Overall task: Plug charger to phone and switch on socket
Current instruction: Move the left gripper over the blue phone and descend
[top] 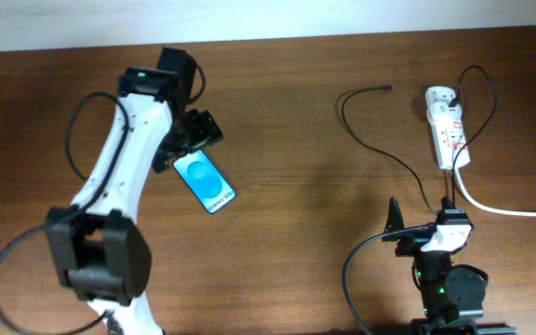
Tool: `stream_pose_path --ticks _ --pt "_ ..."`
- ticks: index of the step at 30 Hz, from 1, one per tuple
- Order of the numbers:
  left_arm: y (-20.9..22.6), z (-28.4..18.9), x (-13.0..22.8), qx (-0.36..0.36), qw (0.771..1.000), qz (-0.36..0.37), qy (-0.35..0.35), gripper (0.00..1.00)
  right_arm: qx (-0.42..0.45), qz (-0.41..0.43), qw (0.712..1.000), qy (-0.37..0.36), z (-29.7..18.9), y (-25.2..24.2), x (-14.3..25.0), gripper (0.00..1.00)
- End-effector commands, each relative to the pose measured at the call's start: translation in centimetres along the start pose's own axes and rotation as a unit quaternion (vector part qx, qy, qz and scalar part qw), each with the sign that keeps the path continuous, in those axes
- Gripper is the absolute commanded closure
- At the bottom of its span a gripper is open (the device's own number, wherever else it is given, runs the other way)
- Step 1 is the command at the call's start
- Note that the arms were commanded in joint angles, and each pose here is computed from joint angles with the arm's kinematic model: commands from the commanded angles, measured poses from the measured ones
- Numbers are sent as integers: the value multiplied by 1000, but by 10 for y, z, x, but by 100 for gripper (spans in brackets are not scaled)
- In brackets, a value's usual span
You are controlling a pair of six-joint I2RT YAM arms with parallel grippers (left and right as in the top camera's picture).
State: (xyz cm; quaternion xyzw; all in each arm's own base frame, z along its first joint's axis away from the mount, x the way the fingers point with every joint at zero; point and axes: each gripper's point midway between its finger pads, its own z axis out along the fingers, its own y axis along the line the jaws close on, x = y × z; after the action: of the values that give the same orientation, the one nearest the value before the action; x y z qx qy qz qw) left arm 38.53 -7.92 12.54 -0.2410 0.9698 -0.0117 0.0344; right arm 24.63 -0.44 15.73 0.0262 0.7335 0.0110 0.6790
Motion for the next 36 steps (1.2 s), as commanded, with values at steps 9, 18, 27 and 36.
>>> stream_pose_path --ticks 9,18,27,36 --pt "-14 84 -2 -20 998 7 64 1 2 2 1000 1 0 -1 2 2" --pt "-6 104 6 -34 996 7 77 1 2 2 1000 1 0 -1 2 2" --pt "3 126 17 -42 995 5 87 1 2 2 1000 1 0 -1 2 2" --pt "7 130 25 -48 994 -3 100 1 3 2 1000 1 0 -1 2 2"
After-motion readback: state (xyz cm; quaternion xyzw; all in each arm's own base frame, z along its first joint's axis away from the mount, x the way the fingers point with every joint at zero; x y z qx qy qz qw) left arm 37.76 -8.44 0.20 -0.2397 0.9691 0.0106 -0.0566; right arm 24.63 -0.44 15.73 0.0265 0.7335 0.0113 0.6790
